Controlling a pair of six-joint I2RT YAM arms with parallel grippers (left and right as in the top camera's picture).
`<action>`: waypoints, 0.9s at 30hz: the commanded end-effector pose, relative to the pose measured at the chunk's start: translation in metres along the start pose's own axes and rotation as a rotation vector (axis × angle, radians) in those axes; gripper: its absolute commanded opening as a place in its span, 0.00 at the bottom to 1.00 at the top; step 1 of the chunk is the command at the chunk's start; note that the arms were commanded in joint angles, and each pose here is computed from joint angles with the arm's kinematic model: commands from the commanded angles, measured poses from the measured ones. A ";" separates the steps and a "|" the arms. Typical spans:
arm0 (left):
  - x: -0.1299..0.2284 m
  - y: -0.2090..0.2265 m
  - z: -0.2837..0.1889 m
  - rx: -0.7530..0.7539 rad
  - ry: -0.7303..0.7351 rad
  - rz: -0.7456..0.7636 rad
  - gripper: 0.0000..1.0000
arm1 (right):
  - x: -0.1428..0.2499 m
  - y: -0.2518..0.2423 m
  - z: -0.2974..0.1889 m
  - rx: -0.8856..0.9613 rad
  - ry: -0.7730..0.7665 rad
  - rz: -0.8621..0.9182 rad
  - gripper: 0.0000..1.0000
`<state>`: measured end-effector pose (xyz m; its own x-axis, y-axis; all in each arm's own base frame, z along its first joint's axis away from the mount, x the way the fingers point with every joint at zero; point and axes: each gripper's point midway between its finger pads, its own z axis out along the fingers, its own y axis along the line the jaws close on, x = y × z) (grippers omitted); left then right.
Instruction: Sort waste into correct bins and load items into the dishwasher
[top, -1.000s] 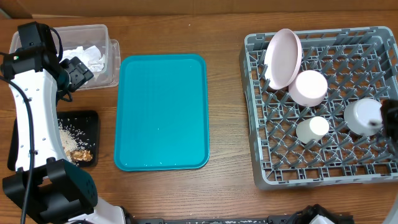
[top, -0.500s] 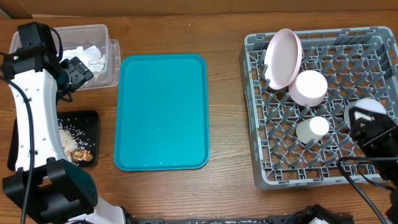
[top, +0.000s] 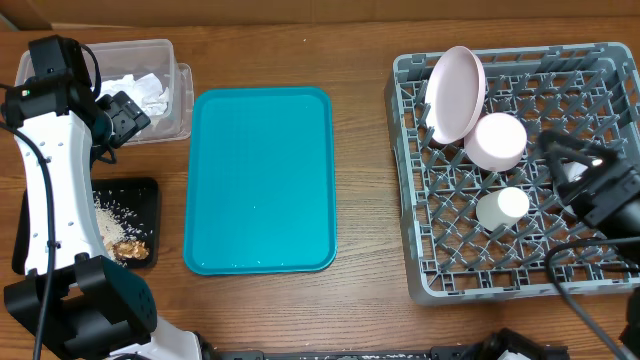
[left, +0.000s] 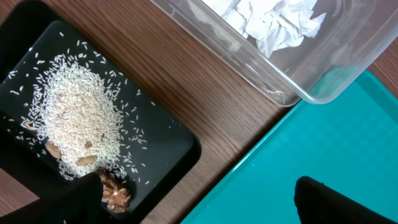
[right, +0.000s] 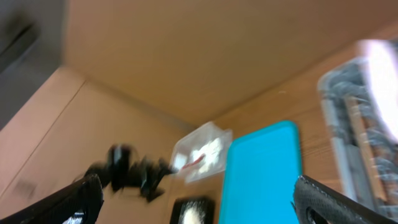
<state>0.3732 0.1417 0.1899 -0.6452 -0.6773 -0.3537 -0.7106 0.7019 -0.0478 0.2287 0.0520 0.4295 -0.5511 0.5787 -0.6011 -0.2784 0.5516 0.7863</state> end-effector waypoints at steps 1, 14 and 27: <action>-0.006 0.000 -0.008 0.001 -0.029 -0.012 1.00 | 0.019 0.031 0.013 -0.145 0.123 -0.066 1.00; -0.006 0.000 -0.008 0.001 -0.029 -0.012 1.00 | 0.117 0.031 0.132 -0.156 0.559 -0.027 1.00; -0.006 0.000 -0.008 0.001 -0.029 -0.012 1.00 | 0.114 0.000 0.148 0.095 0.423 -0.120 1.00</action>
<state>0.3731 0.1417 0.1899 -0.6451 -0.6772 -0.3538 -0.7107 0.7019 -0.0475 0.2843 0.2158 0.3325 -0.8244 0.1956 -0.5312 -0.3052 0.6368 0.7081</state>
